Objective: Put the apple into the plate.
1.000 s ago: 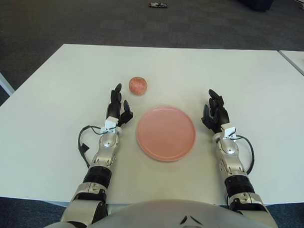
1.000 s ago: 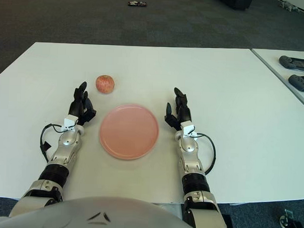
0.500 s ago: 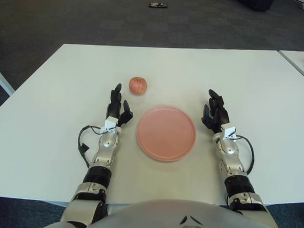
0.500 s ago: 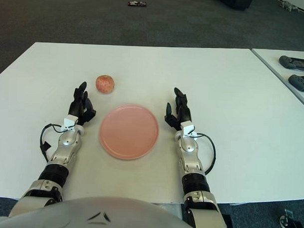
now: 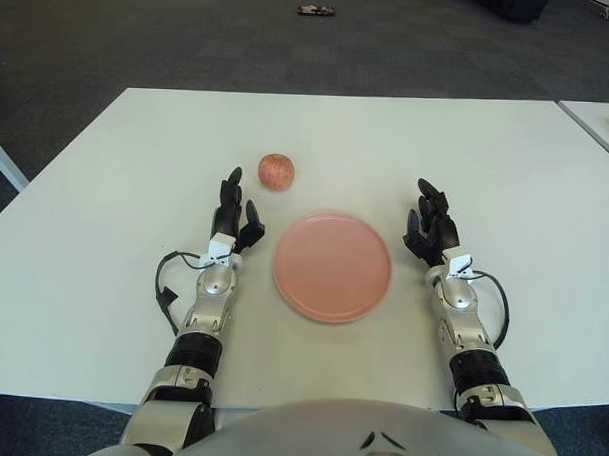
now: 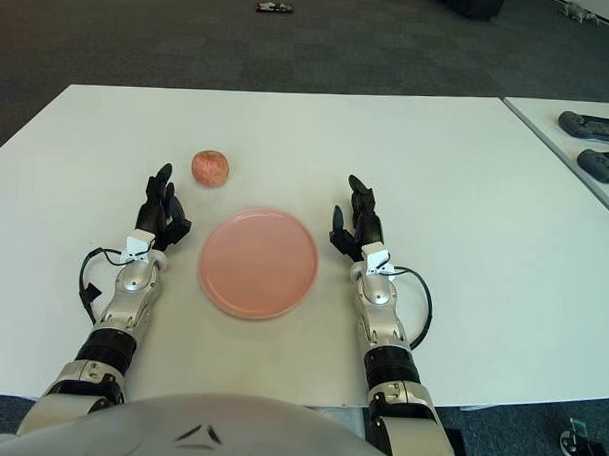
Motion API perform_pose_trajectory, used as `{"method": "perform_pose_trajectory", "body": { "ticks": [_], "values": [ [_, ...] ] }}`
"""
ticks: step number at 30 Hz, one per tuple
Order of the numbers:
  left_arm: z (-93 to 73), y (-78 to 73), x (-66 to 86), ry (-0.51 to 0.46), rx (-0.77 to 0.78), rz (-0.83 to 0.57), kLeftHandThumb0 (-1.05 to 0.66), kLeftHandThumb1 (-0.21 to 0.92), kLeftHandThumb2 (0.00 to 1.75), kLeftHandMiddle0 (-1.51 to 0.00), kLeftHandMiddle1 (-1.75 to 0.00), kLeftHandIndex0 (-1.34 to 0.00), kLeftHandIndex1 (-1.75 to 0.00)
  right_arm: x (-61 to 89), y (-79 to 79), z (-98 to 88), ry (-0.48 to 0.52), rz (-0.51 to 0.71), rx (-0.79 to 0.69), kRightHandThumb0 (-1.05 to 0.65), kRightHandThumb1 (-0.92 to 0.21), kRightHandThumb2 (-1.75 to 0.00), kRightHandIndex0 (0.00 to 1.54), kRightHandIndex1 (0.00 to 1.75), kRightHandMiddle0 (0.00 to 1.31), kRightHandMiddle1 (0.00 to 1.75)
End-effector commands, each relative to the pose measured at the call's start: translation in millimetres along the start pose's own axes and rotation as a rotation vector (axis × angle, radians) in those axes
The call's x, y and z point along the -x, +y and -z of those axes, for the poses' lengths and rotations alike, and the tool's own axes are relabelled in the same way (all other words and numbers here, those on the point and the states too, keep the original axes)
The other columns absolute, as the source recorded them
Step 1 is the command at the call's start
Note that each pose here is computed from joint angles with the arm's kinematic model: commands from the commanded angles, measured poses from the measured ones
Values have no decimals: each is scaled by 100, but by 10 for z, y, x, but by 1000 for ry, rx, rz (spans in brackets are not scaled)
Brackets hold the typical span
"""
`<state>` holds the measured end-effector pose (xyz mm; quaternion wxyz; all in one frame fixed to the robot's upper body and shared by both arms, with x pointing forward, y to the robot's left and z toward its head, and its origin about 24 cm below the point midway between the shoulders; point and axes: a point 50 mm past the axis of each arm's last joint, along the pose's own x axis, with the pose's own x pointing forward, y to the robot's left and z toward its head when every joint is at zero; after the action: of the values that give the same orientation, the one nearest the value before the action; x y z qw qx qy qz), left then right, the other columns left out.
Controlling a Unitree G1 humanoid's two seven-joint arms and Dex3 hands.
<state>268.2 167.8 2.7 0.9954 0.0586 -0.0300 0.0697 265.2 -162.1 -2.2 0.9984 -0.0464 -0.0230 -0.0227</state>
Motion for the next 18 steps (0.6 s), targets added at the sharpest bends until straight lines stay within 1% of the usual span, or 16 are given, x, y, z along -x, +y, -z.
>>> {"method": "perform_pose_trajectory", "body": {
  "ticks": [1,2,3,5,7,10,11,13,14,15,16,18],
  "values": [
    [-277,215,-138,-96,-49,-39,-81,92,102,-17,0,0,-44,83,10,169,94,-4,3,-62,-92,-79,21,10,0,43],
    [-406,250,-177,-137,-76,-40,-82,92,101,-16,0,0,-42,79,10,170,94,-5,3,-62,-92,-79,21,10,0,43],
    [-489,265,-196,-162,-94,-40,-82,92,101,-14,0,0,-39,76,10,170,94,-6,3,-62,-92,-79,21,10,0,43],
    [-622,287,-233,-203,-135,-37,-82,92,100,-12,0,0,-35,73,11,170,93,-7,2,-61,-92,-79,21,10,0,43],
    [-711,308,-268,-233,-179,-30,-83,92,99,-10,0,0,-31,70,12,171,93,-9,1,-61,-92,-79,21,10,0,42],
    [-789,359,-332,-261,-263,-1,-85,92,95,-5,0,0,-24,61,16,167,92,-12,0,-61,-92,-80,21,10,0,42],
    [-808,378,-355,-266,-289,8,-88,92,89,-3,0,0,-20,59,18,165,91,-14,0,-62,-92,-80,21,10,0,42],
    [-831,409,-409,-268,-324,21,-90,92,84,-2,0,0,-16,52,18,165,90,-15,2,-62,-92,-80,21,10,0,42],
    [-838,422,-433,-267,-335,25,-93,92,77,-1,0,0,-13,50,19,166,91,-15,2,-63,-92,-80,21,10,0,42],
    [-868,437,-477,-273,-355,32,-94,92,75,-1,0,0,-11,49,19,166,91,-16,3,-63,-92,-80,21,10,0,42],
    [-889,448,-507,-278,-369,37,-98,92,67,0,0,0,-7,49,20,166,91,-16,4,-63,-92,-80,21,10,0,42],
    [-973,454,-565,-303,-407,51,-101,92,57,0,0,0,-4,47,17,167,90,-18,7,-63,-92,-80,21,10,0,42]
  ]
}}
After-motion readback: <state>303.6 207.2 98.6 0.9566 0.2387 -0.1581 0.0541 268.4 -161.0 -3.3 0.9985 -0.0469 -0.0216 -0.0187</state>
